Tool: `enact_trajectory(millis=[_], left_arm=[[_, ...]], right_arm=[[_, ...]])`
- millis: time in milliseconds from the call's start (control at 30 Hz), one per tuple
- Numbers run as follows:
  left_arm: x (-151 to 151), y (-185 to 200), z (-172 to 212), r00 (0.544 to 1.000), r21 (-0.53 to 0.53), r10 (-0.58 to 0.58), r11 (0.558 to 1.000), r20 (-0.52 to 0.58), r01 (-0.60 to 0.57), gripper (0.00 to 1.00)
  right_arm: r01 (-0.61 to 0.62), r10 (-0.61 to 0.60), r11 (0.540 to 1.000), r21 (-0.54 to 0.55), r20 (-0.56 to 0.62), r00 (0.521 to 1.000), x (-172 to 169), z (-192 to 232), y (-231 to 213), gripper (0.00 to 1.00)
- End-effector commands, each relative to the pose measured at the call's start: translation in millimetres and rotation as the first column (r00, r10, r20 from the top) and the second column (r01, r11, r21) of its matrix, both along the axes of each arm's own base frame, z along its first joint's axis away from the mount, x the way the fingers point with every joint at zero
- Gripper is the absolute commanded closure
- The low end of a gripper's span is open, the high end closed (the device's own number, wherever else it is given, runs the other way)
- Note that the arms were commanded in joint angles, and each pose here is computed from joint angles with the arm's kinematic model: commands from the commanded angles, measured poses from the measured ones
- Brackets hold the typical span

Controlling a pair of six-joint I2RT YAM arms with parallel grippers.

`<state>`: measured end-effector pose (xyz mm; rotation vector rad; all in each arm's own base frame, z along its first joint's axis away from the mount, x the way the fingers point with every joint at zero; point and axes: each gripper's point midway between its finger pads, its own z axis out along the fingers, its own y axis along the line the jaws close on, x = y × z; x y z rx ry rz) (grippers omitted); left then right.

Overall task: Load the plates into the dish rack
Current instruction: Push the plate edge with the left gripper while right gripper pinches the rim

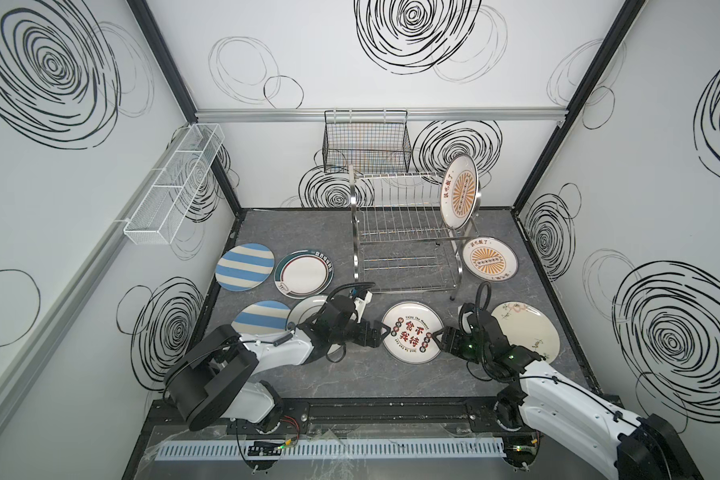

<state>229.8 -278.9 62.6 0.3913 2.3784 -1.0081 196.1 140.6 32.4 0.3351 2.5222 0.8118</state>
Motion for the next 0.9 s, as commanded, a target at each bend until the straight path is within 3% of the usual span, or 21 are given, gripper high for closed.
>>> enact_trajectory(millis=[0,667,867], left_arm=[[3,-12,9,0.999,-0.025,-0.035,0.999,0.038,0.036,0.04],[0,-39,-6,0.991,0.005,-0.132,0.991,0.020,0.132,0.04],[-6,-46,-5,0.986,0.009,-0.165,0.986,0.026,0.165,0.04]], right_arm=[[-0.014,0.013,0.999,0.031,0.038,0.999,5,1,3,0.33],[-0.004,0.004,0.999,0.037,-0.015,1.000,4,-24,2,0.45],[0.010,-0.009,0.997,0.072,-0.014,1.000,9,-20,4,0.56]])
